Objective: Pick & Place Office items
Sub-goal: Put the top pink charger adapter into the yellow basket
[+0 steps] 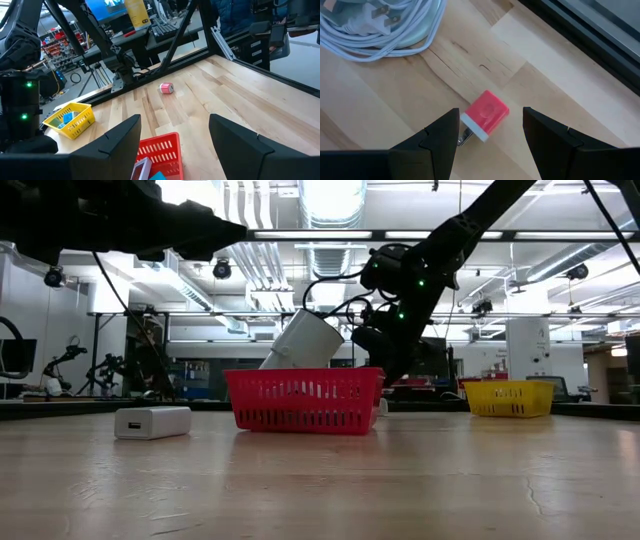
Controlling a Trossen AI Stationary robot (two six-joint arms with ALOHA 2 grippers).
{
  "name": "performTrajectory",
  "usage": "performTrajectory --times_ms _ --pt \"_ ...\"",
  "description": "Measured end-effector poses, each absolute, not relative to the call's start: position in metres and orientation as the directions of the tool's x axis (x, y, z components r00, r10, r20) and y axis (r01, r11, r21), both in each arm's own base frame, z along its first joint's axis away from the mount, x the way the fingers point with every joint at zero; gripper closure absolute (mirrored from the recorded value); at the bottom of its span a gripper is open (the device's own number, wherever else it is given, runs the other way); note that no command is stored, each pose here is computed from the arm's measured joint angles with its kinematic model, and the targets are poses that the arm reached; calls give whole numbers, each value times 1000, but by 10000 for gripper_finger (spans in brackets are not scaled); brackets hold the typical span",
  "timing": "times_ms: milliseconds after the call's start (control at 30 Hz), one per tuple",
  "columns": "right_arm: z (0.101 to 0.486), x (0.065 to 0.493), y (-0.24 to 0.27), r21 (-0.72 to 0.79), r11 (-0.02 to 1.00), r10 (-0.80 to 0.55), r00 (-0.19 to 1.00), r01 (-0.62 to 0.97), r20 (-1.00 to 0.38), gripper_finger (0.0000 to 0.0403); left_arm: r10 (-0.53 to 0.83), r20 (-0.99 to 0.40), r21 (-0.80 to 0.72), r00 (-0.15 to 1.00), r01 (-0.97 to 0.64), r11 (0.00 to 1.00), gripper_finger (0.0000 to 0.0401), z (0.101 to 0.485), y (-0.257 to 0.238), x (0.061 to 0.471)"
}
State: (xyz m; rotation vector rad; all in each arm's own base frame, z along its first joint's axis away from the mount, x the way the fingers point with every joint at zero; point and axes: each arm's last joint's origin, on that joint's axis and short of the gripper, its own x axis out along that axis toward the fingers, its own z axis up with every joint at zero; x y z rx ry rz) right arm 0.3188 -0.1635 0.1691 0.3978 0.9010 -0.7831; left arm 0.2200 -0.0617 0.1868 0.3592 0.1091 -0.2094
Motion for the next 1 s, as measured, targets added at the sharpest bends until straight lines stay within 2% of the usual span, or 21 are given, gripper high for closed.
performTrajectory --times_ms 1000 --pt "169 319 -163 5 677 -419 391 736 -820 190 -184 -143 337 973 222 915 162 187 -62 220"
